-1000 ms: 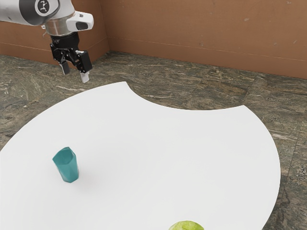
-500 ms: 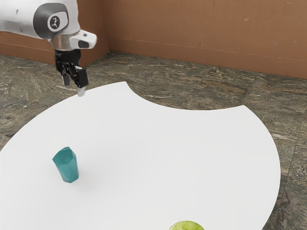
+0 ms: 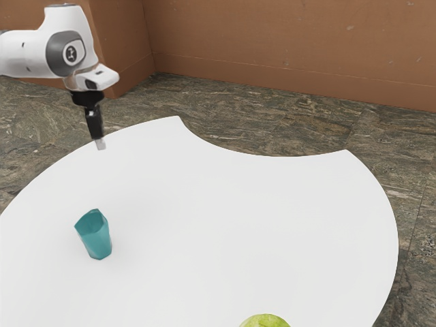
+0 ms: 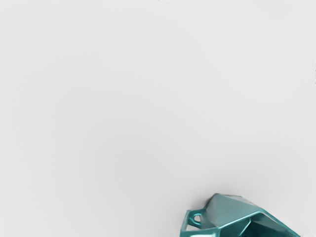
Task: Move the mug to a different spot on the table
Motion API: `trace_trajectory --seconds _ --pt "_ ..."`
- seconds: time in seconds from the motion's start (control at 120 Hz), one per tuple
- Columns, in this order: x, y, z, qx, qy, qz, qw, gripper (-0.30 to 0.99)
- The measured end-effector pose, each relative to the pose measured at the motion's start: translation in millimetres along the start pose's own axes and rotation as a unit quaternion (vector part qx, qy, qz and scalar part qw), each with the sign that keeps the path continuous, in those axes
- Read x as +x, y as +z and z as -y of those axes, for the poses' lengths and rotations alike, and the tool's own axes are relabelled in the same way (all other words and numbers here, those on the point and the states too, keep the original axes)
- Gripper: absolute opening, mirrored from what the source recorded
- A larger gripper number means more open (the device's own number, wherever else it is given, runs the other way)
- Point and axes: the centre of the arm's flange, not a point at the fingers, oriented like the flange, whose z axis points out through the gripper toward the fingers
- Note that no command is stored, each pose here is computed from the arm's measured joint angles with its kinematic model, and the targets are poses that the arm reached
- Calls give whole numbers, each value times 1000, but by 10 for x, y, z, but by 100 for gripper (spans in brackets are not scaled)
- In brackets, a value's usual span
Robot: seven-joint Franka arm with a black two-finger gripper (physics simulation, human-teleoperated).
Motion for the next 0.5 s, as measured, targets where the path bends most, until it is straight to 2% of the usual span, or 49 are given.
trace_trajectory --seconds 0.108,0.208,0.35,0.5 --pt "-21 51 57 1 53 -5 999 69" --pt "-200 50 182 -2 61 -22 998 69" --pt "-352 41 280 -4 18 -33 999 69" --pt "-327 158 323 -16 -74 -29 997 69"
